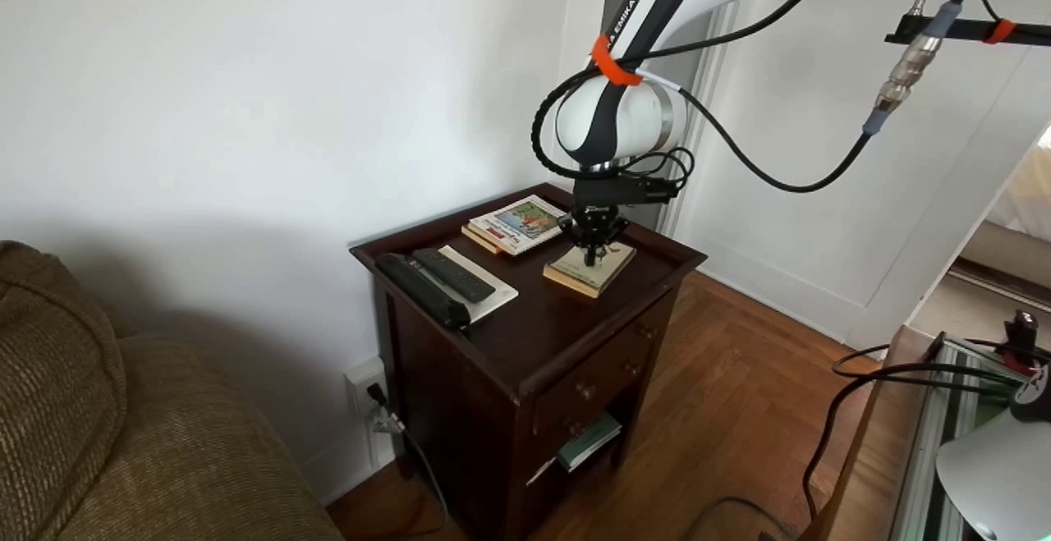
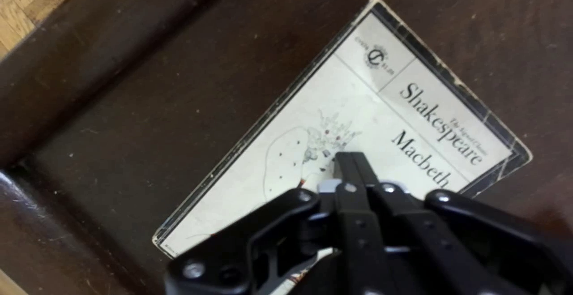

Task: Place the top two books in front of the table

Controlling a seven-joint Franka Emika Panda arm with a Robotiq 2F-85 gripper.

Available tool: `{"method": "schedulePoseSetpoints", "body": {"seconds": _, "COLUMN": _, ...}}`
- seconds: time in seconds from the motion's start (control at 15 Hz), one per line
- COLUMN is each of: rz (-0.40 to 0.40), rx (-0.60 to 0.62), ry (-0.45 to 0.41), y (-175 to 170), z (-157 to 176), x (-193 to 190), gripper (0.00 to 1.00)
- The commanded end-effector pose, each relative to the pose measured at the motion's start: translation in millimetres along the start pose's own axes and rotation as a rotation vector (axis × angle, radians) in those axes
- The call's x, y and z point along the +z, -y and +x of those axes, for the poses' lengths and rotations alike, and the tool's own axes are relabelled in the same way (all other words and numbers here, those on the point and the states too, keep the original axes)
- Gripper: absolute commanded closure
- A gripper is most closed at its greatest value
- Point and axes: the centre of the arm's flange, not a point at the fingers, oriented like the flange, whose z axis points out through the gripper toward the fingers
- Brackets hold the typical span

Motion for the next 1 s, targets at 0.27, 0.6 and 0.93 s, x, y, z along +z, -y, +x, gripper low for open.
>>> {"method": "schedulePoseSetpoints", "body": {"seconds": 0.27, "rz": 0.004, "rx": 0.111, "ry": 0.085, "y": 20.0, "z": -4.1, "x": 16.2, "gripper": 1.0}}
{"method": "schedulePoseSetpoints", "body": {"seconds": 0.6, "rz": 0.005, "rx": 0.142, "ry": 0.048, "y": 21.5, "z": 6.4, "x": 10.4, "gripper": 1.0}}
{"method": "schedulePoseSetpoints", "body": {"seconds": 0.93, "rz": 0.032, "rx": 0.097, "ry": -0.058, "y": 28.6, "z": 23.0, "x": -26.4, "gripper": 0.53}}
